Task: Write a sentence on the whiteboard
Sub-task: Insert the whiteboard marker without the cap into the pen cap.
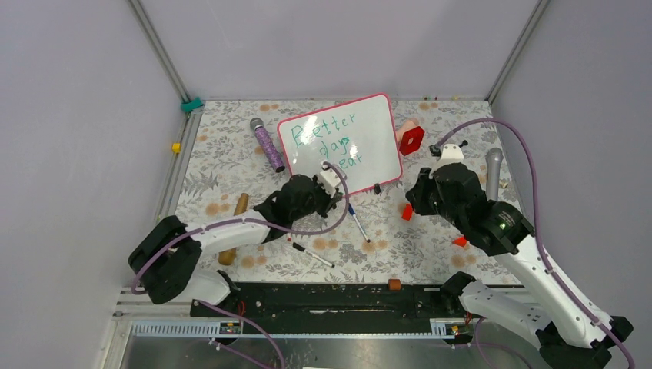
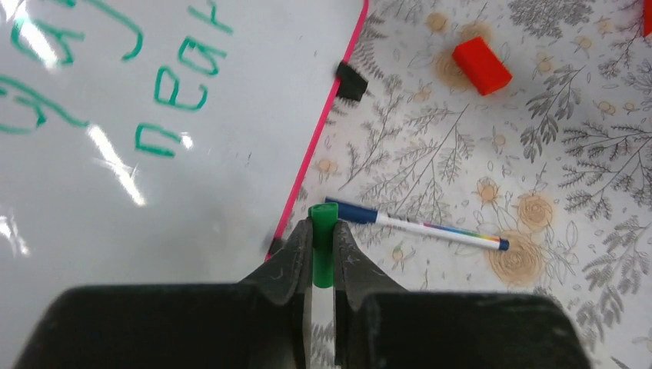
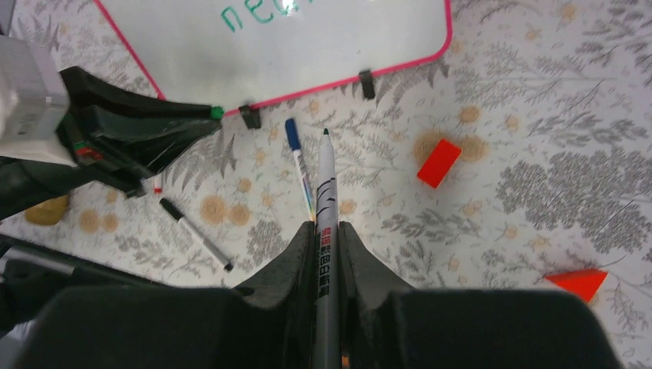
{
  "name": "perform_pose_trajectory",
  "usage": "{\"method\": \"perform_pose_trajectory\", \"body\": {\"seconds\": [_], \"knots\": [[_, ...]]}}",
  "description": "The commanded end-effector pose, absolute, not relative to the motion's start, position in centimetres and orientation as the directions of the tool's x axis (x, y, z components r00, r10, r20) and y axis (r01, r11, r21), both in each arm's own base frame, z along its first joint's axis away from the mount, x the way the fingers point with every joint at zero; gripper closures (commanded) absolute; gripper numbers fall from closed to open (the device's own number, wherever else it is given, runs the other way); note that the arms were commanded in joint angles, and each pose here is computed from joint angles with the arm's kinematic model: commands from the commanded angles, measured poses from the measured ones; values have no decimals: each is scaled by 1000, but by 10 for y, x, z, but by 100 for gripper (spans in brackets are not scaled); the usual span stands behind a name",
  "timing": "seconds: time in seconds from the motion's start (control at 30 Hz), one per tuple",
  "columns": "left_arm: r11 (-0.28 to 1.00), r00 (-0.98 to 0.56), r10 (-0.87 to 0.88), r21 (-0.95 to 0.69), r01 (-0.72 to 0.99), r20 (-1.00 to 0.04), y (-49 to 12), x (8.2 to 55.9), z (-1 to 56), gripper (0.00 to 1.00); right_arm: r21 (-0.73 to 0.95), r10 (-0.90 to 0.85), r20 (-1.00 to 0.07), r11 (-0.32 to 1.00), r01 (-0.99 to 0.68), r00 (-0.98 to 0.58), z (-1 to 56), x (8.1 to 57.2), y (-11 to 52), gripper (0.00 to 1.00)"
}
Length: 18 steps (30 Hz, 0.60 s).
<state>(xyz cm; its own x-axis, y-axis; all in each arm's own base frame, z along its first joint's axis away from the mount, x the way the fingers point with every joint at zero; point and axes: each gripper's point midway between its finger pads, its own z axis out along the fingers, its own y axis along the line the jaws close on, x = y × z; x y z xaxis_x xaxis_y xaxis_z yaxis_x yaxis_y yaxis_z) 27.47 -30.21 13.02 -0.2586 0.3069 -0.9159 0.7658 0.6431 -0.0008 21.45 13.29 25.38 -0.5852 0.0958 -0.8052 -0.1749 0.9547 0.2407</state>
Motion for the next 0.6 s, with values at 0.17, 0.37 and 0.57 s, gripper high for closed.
{"method": "perform_pose_trajectory", "body": {"seconds": [0.17, 0.37, 0.57], "knots": [[496, 382, 148, 403, 769, -912, -331, 255, 157, 100, 408, -10, -601, 856, -318, -799, 238, 155, 168, 100], [377, 509, 117, 512, 772, -853, -331, 224, 143, 100, 371, -100, -599, 844, -387, -794, 220, 167, 188, 100], [338, 494, 96, 495, 801, -864, -337, 216, 139, 100, 300, -189, -594, 850, -433, -782, 207, 182, 202, 100]]}}
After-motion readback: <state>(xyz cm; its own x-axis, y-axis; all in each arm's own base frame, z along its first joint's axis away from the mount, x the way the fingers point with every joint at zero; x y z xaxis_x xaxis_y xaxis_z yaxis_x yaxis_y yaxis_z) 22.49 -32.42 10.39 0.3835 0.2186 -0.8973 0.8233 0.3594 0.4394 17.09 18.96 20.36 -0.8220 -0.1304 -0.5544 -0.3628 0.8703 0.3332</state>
